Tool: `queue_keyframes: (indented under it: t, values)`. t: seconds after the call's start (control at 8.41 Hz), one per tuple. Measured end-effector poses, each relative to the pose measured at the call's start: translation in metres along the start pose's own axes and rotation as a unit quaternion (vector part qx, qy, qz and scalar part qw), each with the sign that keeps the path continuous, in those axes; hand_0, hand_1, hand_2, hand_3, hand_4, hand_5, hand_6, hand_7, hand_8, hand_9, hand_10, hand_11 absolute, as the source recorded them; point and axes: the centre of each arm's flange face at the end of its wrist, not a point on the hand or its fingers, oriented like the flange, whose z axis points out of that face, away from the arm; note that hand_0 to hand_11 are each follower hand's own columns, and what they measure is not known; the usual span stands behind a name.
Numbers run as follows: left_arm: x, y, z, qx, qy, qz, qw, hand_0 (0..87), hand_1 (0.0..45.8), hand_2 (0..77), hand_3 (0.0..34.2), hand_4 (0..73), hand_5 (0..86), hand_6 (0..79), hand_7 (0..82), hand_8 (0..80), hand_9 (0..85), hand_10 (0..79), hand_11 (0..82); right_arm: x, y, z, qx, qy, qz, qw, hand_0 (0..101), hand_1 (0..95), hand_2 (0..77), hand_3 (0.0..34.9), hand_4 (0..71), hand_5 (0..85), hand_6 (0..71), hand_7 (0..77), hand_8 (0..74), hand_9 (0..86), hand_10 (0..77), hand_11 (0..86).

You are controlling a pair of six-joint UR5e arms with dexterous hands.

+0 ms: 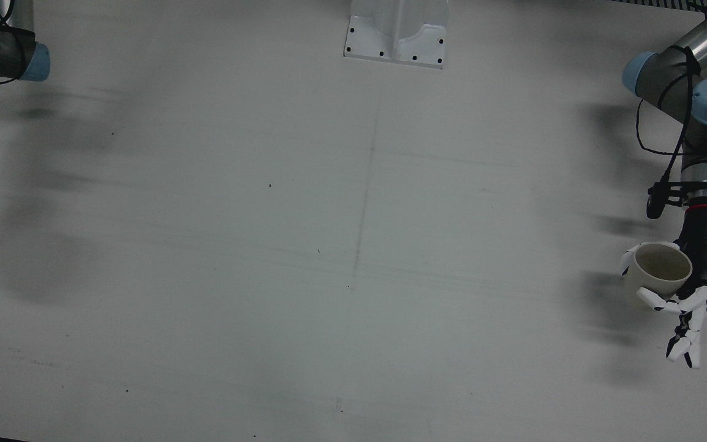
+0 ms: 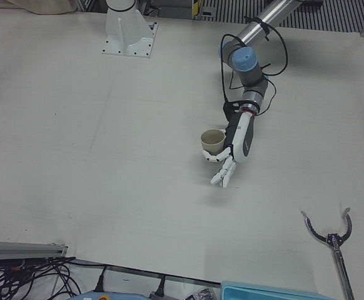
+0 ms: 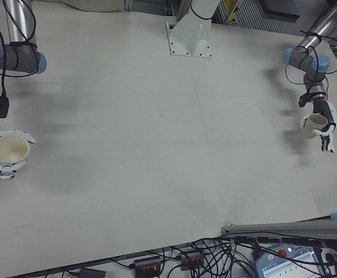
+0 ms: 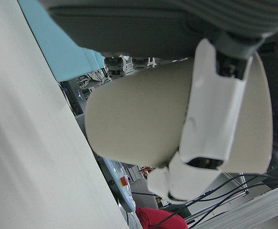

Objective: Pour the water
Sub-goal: 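Grasp the farther cup with the right hand and lift it, then bring both held cups toward the table center, right cup above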

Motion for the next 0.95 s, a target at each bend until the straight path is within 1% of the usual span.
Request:
queue_keyframes:
  t: [0.12, 0.24, 0.36, 0.48, 0.59, 0.71, 0.83, 0.95]
  values:
    - [0.002, 0.009, 0.001, -0.002, 0.0, -0.003, 1.0, 79.5, 19.1, 39.8, 0.0, 44.7, 46.4, 12.0, 15.3, 2.7, 3.3, 6.5, 12.0, -0.025, 0.016, 0.002, -0.003, -0.004, -0.008, 1.0, 46, 12.0, 26.7, 4.1, 39.3, 43.1, 36.5, 59.5, 35.5, 51.8, 32.2, 46.4]
    - [0.003, 0.014, 0.002, -0.004, 0.0, -0.004, 1.0, 80.0, 19.1, 40.9, 0.0, 44.7, 46.4, 11.4, 15.3, 2.7, 3.3, 6.5, 12.0, -0.048, 0.026, 0.004, -0.008, -0.004, -0.022, 0.9997, 46, 10.9, 29.5, 4.2, 40.4, 44.7, 37.6, 59.5, 35.5, 49.6, 29.5, 44.2]
    - [0.004, 0.019, 0.003, -0.006, 0.0, -0.006, 1.0, 80.2, 19.1, 41.5, 0.0, 44.7, 46.9, 11.4, 15.3, 2.7, 3.3, 6.5, 12.0, -0.065, 0.033, 0.006, -0.014, -0.007, -0.033, 0.9993, 47, 10.4, 30.0, 4.1, 39.8, 45.8, 37.6, 59.5, 35.5, 49.6, 28.9, 43.6]
    - [0.008, 0.031, 0.005, -0.007, -0.001, -0.006, 1.0, 80.2, 19.1, 42.0, 0.0, 44.7, 46.9, 11.4, 15.3, 2.7, 4.4, 6.5, 12.0, -0.08, 0.043, 0.011, -0.016, -0.01, -0.04, 0.999, 47, 12.5, 30.5, 4.3, 36.5, 46.9, 37.1, 59.5, 34.9, 49.6, 30.0, 43.1]
    - [0.01, 0.053, 0.014, -0.01, -0.001, -0.007, 0.9999, 80.2, 19.1, 42.0, 0.0, 44.7, 46.9, 11.4, 15.3, 2.7, 4.4, 6.0, 12.0, -0.092, 0.06, 0.018, -0.012, -0.008, -0.045, 0.9989, 47, 12.5, 30.5, 4.3, 36.5, 46.9, 37.1, 59.5, 34.9, 49.6, 30.0, 43.1]
    - [0.01, 0.085, 0.03, -0.015, -0.001, -0.009, 0.9998, 80.2, 19.1, 42.0, 0.0, 44.7, 46.9, 11.4, 15.3, 2.7, 4.4, 6.0, 12.0, -0.102, 0.082, 0.029, -0.01, -0.005, -0.052, 0.9986, 47, 10.9, 33.8, 4.2, 38.2, 46.9, 37.6, 60.0, 34.9, 49.6, 30.0, 43.1]
    - [0.006, 0.119, 0.047, -0.021, -0.002, -0.012, 0.9997, 80.2, 19.1, 42.0, 0.0, 44.7, 46.9, 11.4, 16.9, 2.7, 4.9, 7.1, 12.5, -0.109, 0.102, 0.041, -0.011, -0.005, -0.059, 0.9982, 48, 10.4, 35.5, 3.2, 38.7, 48.5, 38.7, 61.6, 34.9, 49.6, 30.0, 43.1]
    - [-0.001, 0.148, 0.058, -0.027, -0.007, -0.015, 0.9995, 80.3, 19.1, 42.0, 0.0, 44.7, 46.9, 11.4, 16.9, 2.7, 4.9, 7.1, 13.1, -0.112, 0.12, 0.055, -0.017, -0.005, -0.062, 0.9979, 48, 10.4, 35.5, 3.2, 38.7, 48.5, 38.7, 61.6, 34.9, 49.6, 30.0, 43.1]
